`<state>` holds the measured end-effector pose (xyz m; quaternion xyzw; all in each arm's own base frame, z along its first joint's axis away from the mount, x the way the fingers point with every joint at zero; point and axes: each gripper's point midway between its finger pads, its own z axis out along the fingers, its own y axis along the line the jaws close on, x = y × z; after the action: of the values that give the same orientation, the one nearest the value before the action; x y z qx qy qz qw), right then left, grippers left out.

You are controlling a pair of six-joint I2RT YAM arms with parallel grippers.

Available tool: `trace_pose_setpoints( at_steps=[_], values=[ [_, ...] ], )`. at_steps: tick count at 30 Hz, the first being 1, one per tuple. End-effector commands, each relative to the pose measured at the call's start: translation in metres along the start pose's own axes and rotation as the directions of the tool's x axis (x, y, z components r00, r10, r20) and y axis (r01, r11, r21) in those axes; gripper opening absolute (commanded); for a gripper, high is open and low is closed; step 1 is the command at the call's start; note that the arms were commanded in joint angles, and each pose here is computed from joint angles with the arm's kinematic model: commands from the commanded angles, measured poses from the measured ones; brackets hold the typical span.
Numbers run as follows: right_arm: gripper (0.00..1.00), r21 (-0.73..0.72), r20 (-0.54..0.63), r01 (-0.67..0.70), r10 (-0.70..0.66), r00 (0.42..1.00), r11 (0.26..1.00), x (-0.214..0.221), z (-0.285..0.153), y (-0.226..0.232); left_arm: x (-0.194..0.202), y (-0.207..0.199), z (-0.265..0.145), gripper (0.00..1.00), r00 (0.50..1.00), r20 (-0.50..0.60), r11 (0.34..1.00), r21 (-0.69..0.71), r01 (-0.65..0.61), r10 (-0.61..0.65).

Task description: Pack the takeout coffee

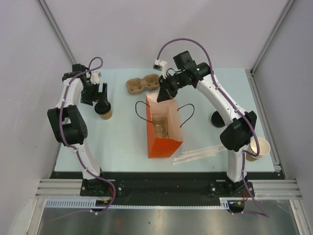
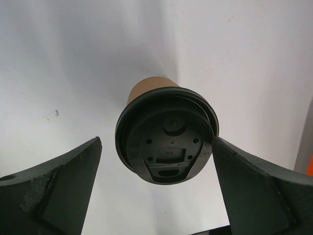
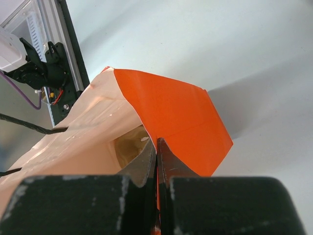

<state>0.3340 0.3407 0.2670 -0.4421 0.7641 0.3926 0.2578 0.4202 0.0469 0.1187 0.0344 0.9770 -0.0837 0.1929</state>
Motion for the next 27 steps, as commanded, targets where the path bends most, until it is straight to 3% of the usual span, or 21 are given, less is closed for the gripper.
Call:
trace_pose_setpoints(
  at_steps=[1,27],
  values=[
    [0.00,0.007,0.050,0.035,-0.036,0.998,0.999,-0.0199,-0.0049,0.0043,-0.0036,0.0013,-0.0033,0.99,1.000,0.010,1.000,0.012,-0.003,0.003],
    [0.00,0.001,0.047,0.036,-0.036,0.998,0.999,-0.0193,-0.0029,0.0043,0.0015,-0.0062,-0.0017,1.00,1.000,0.006,0.999,0.048,-0.003,0.003]
  ],
)
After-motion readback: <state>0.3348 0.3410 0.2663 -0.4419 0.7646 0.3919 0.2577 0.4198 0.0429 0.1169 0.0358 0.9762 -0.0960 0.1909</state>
